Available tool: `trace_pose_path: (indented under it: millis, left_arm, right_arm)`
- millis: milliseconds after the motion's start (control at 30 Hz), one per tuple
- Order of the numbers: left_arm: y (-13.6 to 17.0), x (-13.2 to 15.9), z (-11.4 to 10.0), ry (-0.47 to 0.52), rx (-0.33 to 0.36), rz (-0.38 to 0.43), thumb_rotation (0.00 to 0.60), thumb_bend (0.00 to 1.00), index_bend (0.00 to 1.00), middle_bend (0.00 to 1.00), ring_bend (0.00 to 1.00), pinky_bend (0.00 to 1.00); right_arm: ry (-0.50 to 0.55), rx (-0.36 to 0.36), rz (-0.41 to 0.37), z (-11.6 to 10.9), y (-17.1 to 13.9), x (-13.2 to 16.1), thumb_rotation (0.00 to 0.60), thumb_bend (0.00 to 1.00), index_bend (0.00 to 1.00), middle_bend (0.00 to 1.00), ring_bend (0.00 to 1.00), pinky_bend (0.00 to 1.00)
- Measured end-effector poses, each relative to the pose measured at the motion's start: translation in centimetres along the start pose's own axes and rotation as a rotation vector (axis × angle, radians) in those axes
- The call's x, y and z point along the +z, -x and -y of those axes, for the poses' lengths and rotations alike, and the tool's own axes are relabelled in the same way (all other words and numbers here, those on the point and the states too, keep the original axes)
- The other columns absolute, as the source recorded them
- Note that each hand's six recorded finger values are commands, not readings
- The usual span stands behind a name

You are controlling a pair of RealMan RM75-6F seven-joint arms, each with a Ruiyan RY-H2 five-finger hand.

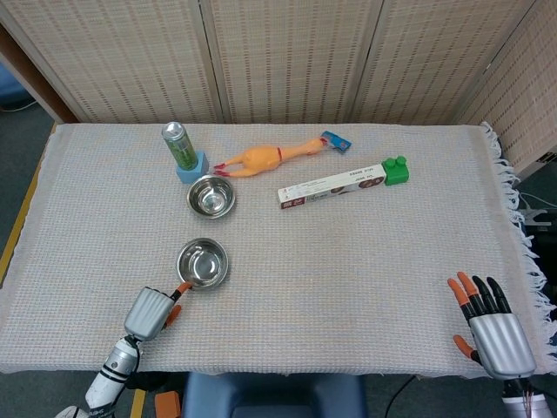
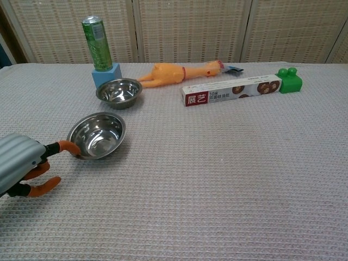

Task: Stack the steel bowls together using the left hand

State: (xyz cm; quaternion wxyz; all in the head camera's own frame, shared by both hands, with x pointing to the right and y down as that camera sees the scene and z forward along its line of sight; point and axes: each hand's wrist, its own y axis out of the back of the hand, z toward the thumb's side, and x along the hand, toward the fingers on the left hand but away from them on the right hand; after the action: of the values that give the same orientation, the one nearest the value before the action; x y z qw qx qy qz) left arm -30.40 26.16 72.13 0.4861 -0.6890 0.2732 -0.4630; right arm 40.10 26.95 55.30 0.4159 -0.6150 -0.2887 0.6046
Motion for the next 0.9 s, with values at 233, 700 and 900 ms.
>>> trace_pose_path:
  millis: [233,700,900]
  left_arm:
    - [-2.0,0.3,-0.1,0.014,0.047,-0.004,0.600,0.38,0.35,1.00,1.00,1.00]
    - [-4.6,0.7,0.3,0.017,0.076,0.006,0.600,0.42,0.54,1.00,1.00,1.00]
    - [-5.9,1.4,-0.1,0.050,0.126,0.017,0.600,0.60,0.74,1.00,1.00,1.00]
  right_arm:
    - [-0.002,0.009,0.009,0.2,0.2,-0.1,0.600,0.11,0.00,0.00,0.00,0.00]
    - [-0.001,0.010,0.030,0.1,0.6,-0.6,0.600,0.11,0.00,0.00,0.00,0.00]
    - [0.000,0.014,0.038,0.1,0.8,-0.8,0.600,0.11,0.00,0.00,0.00,0.00]
